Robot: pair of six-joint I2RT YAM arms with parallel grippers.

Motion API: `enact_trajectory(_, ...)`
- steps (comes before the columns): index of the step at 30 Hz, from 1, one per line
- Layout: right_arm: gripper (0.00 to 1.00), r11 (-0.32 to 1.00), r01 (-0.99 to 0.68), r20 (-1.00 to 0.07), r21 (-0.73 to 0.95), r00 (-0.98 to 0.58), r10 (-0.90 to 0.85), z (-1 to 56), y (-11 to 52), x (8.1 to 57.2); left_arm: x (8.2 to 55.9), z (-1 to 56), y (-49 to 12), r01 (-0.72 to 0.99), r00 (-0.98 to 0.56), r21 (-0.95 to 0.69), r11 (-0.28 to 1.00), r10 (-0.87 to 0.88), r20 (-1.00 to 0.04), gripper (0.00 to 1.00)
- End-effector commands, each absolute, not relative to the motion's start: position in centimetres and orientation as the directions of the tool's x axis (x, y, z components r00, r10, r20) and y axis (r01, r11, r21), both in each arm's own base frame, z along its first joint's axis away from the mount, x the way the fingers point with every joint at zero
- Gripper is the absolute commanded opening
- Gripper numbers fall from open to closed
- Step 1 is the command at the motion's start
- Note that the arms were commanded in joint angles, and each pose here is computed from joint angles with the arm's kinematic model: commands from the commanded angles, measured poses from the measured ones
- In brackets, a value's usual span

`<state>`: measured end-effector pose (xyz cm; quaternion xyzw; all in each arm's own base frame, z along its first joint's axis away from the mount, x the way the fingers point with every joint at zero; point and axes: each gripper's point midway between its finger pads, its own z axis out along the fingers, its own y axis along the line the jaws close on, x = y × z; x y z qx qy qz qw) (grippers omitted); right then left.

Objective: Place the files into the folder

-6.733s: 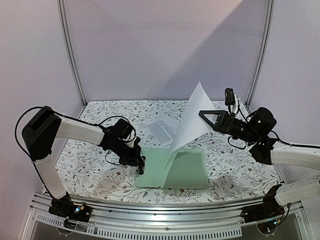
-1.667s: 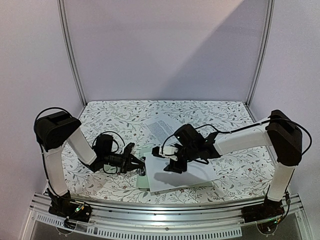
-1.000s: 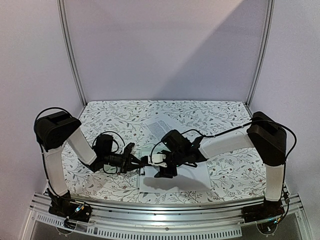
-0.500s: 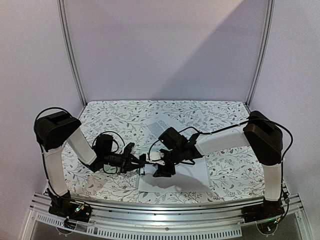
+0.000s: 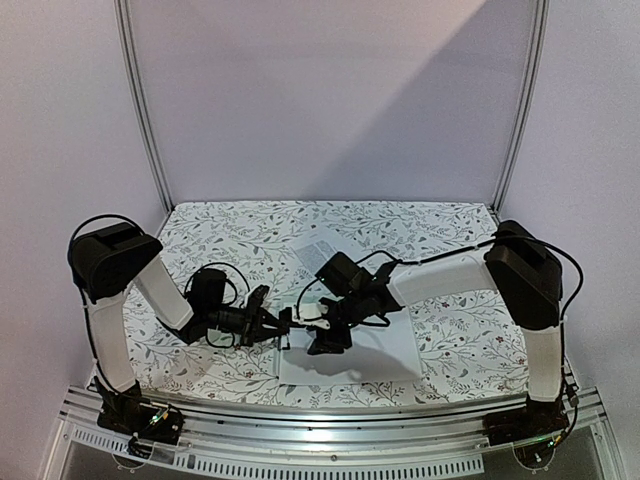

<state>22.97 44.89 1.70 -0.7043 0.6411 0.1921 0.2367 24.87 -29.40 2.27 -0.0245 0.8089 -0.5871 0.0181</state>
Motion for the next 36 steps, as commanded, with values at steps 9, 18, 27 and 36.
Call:
enact_trajectory(9,0.59,0.031,-0.989,-0.247,0.147,-0.067,-0.967,-7.1,36.7,20.1,23.7,-0.2,-28.5,-0.122,-0.992,-0.927,0.356,-0.069,0.105,0.00)
enact_trajectory(18,0.58,0.112,-0.980,-0.197,0.166,-0.144,-0.970,-7.6,35.5,21.0,23.8,-0.1,-28.5,-0.122,-0.992,-0.927,0.355,-0.071,0.103,0.00)
enact_trajectory(27,0.57,0.122,-0.978,-0.163,0.171,-0.151,-0.975,-7.6,34.3,20.9,23.7,0.2,-28.5,-0.117,-0.993,-0.928,0.353,-0.067,0.100,0.00)
enact_trajectory(36,0.57,0.141,-0.977,-0.154,0.162,-0.166,-0.974,-8.1,33.8,21.5,23.7,0.3,-28.5,-0.112,-0.993,-0.929,0.352,-0.066,0.095,0.00)
